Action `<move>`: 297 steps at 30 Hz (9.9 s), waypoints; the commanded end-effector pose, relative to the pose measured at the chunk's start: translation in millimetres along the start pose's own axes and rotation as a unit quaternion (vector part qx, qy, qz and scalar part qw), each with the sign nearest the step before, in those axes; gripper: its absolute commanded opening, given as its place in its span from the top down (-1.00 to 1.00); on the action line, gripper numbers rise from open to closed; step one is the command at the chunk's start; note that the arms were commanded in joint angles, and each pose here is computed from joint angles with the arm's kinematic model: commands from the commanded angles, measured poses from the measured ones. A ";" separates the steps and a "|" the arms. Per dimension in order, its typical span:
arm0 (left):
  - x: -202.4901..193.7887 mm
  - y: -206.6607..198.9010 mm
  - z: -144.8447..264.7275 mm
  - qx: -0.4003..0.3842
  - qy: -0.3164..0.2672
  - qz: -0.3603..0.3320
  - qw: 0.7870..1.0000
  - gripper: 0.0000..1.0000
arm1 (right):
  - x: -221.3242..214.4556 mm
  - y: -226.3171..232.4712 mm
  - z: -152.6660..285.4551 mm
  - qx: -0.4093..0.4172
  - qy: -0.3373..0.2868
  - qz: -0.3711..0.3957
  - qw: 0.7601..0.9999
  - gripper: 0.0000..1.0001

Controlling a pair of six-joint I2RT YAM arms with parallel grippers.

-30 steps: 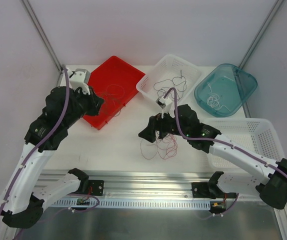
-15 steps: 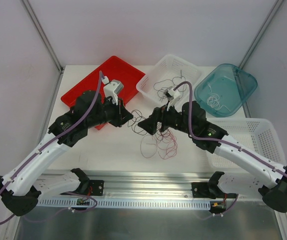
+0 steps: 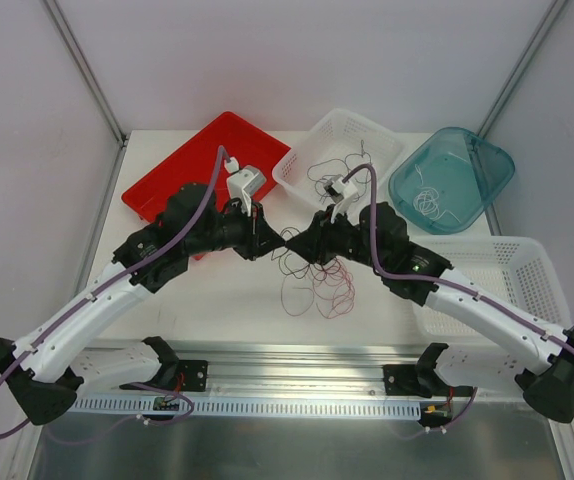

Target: Untangle the cables

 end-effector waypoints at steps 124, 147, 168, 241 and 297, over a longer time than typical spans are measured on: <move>-60.5 149.2 -3.3 0.321 0.084 -0.006 0.943 -0.98 | 88.8 32.5 4.7 -0.272 -0.065 0.178 0.944 0.99; -83.9 71.0 -20.0 0.052 -0.142 0.019 0.988 -0.98 | 92.9 51.1 35.7 -0.209 -0.132 0.086 0.965 0.99; -93.0 41.5 -95.5 0.075 -0.213 -0.062 0.972 -0.73 | 80.2 60.6 41.2 -0.151 -0.131 0.029 0.979 0.99; -145.5 98.5 -82.9 0.154 0.047 0.139 0.977 1.00 | -23.8 -147.1 243.2 -0.685 -0.039 -0.153 0.711 -0.21; -142.5 102.3 -62.3 0.196 0.060 0.122 0.971 1.00 | -136.0 -103.7 -57.3 -0.274 0.205 -0.109 0.933 0.50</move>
Point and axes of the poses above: each gripper's point midway between its finger pads, its own z axis back along the fingers, its own y axis along the line the jaws close on, x = y × z, the point moved 8 cm from there along z, back along the fingers, and after that the axes turned 1 degree about -z, right-handed, at the moved point
